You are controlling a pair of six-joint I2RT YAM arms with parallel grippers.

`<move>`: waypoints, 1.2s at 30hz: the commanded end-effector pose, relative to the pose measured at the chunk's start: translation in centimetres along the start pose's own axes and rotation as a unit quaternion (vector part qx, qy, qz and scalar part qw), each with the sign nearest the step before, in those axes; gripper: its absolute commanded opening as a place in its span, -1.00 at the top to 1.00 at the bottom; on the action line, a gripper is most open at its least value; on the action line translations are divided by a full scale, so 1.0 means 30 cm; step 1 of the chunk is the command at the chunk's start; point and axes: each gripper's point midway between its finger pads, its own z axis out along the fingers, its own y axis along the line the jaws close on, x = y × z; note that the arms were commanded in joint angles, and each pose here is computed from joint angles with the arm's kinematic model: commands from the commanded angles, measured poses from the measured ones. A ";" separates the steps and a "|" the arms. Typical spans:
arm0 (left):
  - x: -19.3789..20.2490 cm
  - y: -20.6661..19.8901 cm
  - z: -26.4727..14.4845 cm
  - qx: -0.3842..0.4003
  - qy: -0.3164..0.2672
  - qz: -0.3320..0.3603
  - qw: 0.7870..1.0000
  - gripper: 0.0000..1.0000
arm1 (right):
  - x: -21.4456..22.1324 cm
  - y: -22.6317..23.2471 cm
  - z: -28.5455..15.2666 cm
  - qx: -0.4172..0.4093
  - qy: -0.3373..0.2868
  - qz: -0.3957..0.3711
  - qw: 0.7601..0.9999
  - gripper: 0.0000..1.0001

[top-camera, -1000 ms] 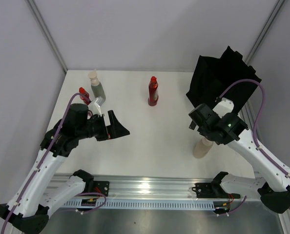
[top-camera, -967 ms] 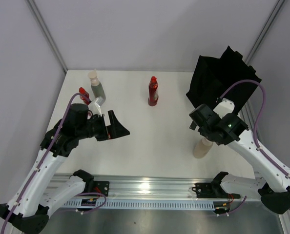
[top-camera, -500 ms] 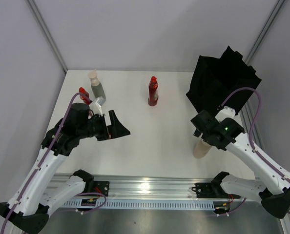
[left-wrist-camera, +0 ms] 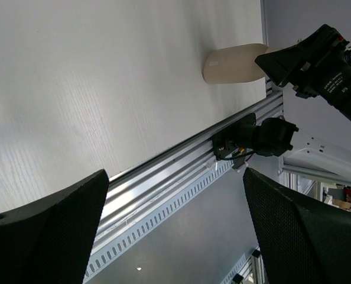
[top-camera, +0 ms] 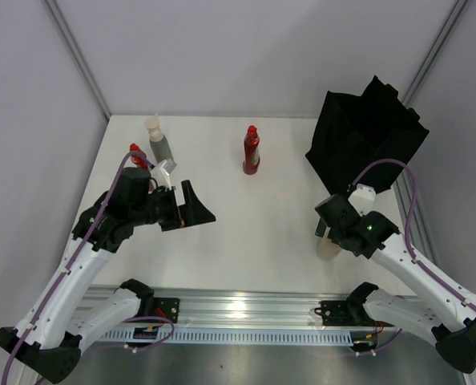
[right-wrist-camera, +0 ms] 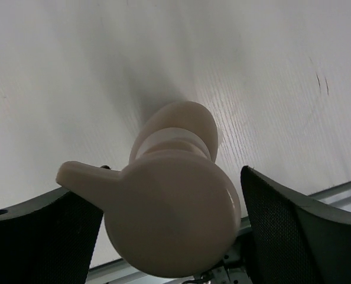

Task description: Place the personal care products into the canvas bag

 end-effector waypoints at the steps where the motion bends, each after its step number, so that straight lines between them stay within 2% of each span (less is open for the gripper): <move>1: 0.002 -0.032 -0.005 0.019 0.006 -0.005 1.000 -0.99 | -0.065 0.060 -0.002 -0.044 -0.040 0.013 0.998 -0.86; 13: 0.014 -0.024 0.001 0.016 0.013 -0.013 1.000 -0.99 | -0.063 0.048 0.068 -0.016 -0.050 0.006 0.999 -0.84; 16: 0.018 -0.022 -0.001 0.015 0.013 -0.013 1.000 -0.98 | -0.068 0.042 0.080 -0.015 -0.064 0.008 0.998 -0.77; 20: 0.023 -0.017 -0.001 0.013 0.016 -0.014 1.000 -0.99 | -0.068 0.040 0.088 -0.017 -0.067 0.008 0.998 -0.49; 22: 0.026 -0.011 0.000 0.010 0.017 -0.015 1.000 -0.98 | -0.072 0.031 0.087 -0.010 -0.070 0.011 0.997 -0.47; 24: 0.028 -0.012 0.001 0.011 0.018 -0.015 1.000 -0.98 | -0.078 0.023 0.085 -0.004 -0.074 0.016 0.997 -0.48; 28: 0.026 -0.015 0.002 0.013 0.018 -0.015 1.000 -0.99 | -0.091 0.003 0.080 0.010 -0.084 0.023 0.996 -0.96; 32: 0.026 -0.014 0.008 0.013 0.020 -0.016 1.000 -0.99 | -0.134 0.000 0.054 0.001 -0.109 0.019 0.994 -0.90; 36: 0.024 -0.015 0.010 0.014 0.021 -0.017 1.000 -0.99 | -0.187 0.049 0.032 -0.052 -0.148 0.003 0.988 -0.79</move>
